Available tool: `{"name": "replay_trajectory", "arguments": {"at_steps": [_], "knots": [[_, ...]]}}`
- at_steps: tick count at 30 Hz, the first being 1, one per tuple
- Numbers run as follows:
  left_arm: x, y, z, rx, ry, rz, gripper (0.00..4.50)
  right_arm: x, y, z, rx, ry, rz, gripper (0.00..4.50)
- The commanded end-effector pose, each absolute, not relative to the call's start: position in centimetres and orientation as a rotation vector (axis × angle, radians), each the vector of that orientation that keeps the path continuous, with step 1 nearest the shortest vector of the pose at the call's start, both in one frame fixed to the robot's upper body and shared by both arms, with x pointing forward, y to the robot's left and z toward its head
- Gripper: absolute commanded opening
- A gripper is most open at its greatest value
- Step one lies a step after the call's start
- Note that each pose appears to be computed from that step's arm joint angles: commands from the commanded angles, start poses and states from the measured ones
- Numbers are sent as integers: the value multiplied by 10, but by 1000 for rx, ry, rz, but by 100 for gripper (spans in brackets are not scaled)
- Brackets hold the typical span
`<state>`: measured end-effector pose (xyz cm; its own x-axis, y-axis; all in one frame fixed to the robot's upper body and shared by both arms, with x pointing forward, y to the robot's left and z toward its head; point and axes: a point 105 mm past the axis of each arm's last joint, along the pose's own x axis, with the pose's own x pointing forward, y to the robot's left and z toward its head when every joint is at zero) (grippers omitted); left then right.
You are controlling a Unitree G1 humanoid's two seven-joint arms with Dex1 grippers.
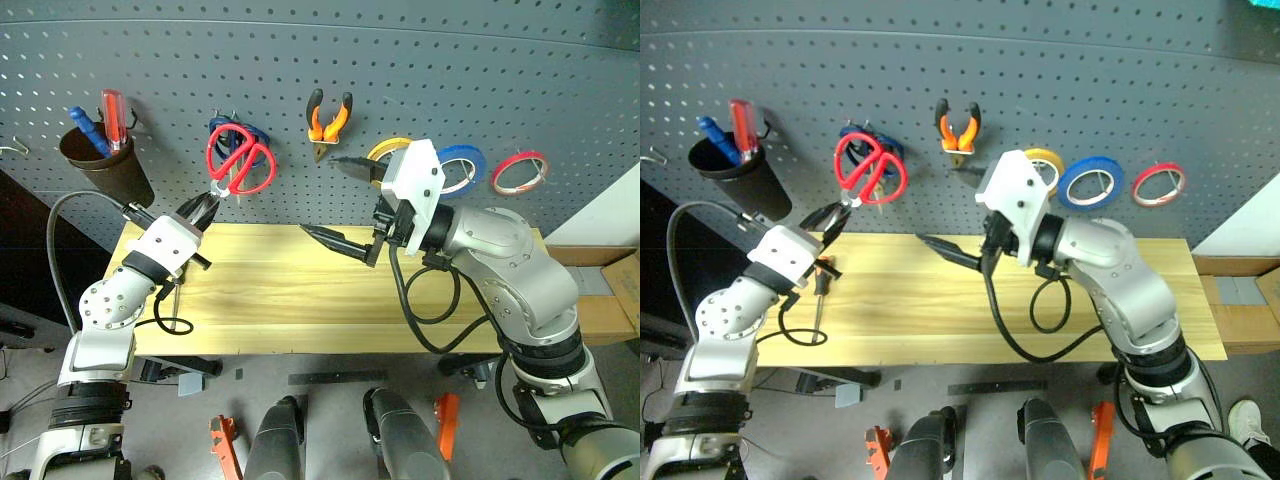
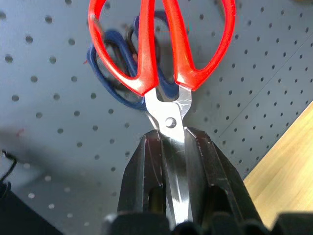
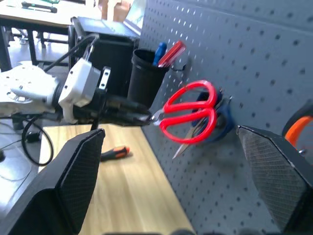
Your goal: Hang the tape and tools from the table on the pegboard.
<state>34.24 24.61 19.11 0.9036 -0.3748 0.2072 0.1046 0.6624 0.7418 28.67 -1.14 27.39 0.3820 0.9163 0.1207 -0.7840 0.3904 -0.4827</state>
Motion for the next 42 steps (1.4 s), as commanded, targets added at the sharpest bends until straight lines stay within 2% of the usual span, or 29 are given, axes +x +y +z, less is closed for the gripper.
{"name": "replay_trajectory", "arguments": {"at_steps": [1,8,11,17,21,27,36,42], "knots": [[345,243,193,792,-360,-274,97,280,-12,289,-366,-474,1119,450],[349,236,187,738,-317,-274,323,282,-12,283,-358,-444,1107,450],[351,247,164,644,-181,-234,424,288,-12,262,-353,-321,1092,450],[334,294,109,396,145,-29,424,292,3,201,-298,44,1019,450],[323,333,98,280,283,138,424,287,28,188,-200,167,1007,450],[334,368,98,118,377,258,424,291,58,185,-204,214,1013,450],[372,356,86,33,483,164,424,291,76,196,-289,182,1039,450],[375,362,69,-14,528,215,424,287,83,202,-293,173,1061,450]]}}
